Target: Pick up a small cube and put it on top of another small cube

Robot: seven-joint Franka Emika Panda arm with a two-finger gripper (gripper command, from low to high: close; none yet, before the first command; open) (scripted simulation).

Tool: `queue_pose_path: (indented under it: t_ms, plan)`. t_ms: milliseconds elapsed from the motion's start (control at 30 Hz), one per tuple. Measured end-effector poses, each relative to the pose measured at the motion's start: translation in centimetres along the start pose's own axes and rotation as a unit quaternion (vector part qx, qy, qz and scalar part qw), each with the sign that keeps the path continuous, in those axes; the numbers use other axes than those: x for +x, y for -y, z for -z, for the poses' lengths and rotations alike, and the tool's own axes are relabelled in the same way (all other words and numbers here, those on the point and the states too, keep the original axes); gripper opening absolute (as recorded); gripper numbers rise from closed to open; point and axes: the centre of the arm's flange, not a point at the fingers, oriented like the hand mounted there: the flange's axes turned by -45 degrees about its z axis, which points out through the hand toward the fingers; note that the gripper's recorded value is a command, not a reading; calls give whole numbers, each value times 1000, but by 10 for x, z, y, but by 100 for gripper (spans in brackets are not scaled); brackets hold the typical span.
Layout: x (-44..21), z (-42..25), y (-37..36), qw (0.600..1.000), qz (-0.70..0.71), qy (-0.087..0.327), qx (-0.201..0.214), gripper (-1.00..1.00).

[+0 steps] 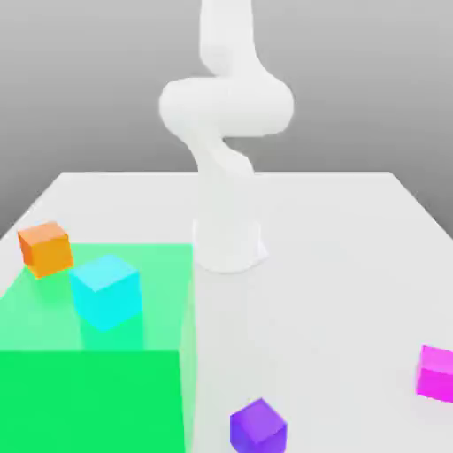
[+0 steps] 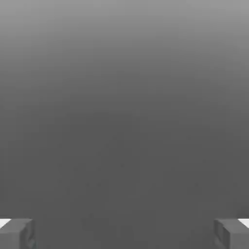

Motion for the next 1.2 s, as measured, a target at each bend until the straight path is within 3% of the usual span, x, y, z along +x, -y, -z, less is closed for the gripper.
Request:
queue_pose_path:
  t_ms: [233,467,867,933,1067,1100,1200]
  plan:
    - [2,-112,52,998,-7,61,12,0]
    - [-56,-249,58,975,-145,169,-7,0]
    - [-238,-424,48,857,-378,325,-131,0]
    - [-268,-439,34,827,-421,338,-160,0]
    - [-308,-474,30,815,-435,342,-170,0]
    - [-316,-481,30,815,-436,342,-170,-100]
    - [-316,-481,30,815,-436,342,-170,-100]
